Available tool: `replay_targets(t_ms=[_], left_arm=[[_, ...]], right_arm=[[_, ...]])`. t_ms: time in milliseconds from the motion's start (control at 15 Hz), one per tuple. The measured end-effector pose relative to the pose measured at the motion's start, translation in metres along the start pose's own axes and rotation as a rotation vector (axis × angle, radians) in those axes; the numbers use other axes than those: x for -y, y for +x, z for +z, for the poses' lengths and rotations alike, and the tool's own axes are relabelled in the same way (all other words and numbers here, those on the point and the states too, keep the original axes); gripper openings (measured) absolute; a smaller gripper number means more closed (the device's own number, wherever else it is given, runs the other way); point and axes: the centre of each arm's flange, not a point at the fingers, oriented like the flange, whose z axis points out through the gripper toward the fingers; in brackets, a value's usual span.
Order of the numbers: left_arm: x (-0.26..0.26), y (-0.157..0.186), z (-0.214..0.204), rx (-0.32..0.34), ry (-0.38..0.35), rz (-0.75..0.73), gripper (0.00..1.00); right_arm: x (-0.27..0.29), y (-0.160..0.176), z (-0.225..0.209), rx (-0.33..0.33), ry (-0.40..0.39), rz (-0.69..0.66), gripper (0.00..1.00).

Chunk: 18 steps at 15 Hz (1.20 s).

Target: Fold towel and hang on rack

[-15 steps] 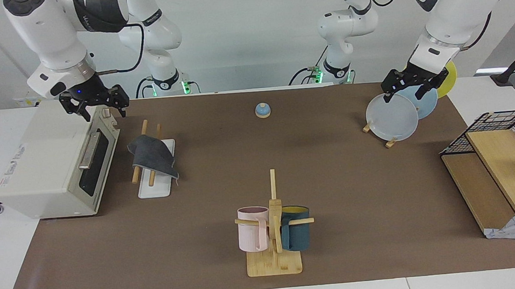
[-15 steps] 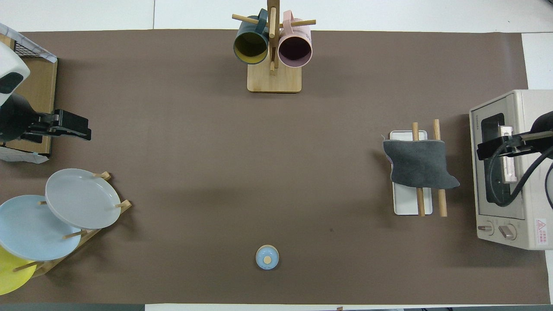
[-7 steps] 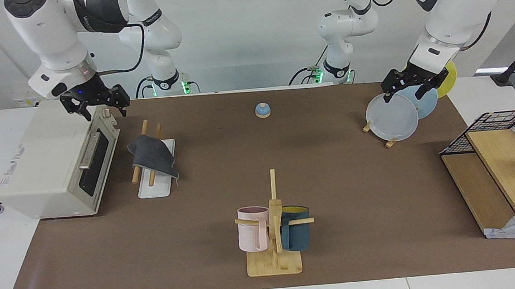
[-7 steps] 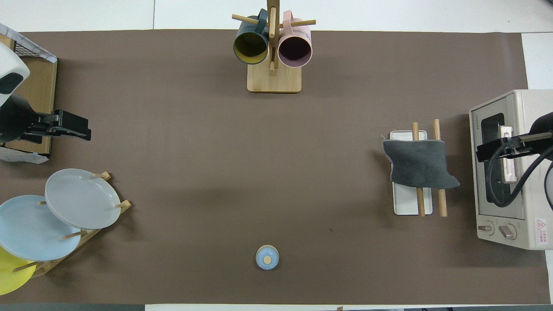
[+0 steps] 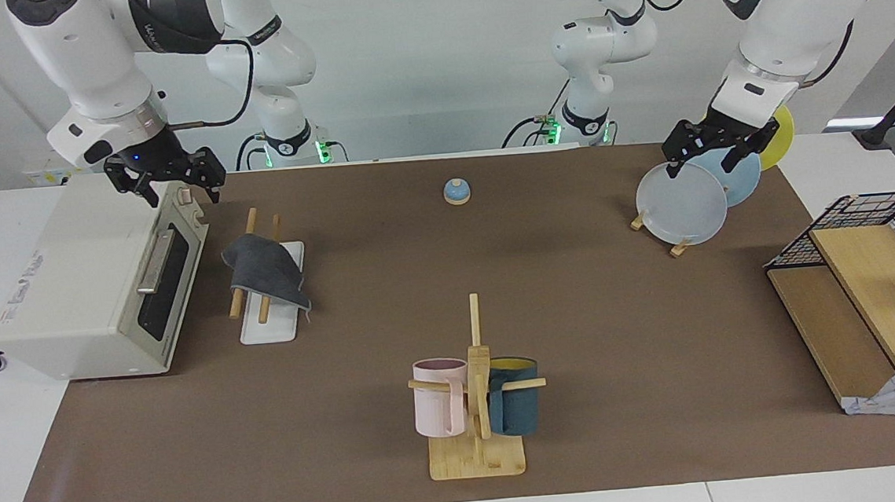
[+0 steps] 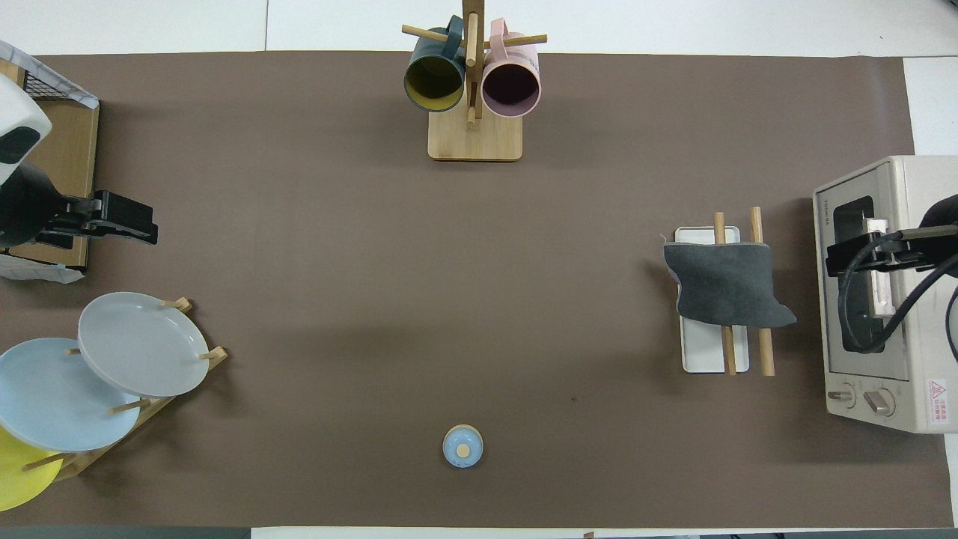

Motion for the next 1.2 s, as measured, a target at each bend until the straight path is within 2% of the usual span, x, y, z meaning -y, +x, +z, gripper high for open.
replay_targets(t_ms=[1204], left_arm=[[0.0, 0.0, 0.0, 0.0, 0.0, 0.0, 1.0]], right_arm=[[-0.018, 0.002, 0.008, 0.013, 0.022, 0.025, 1.0]])
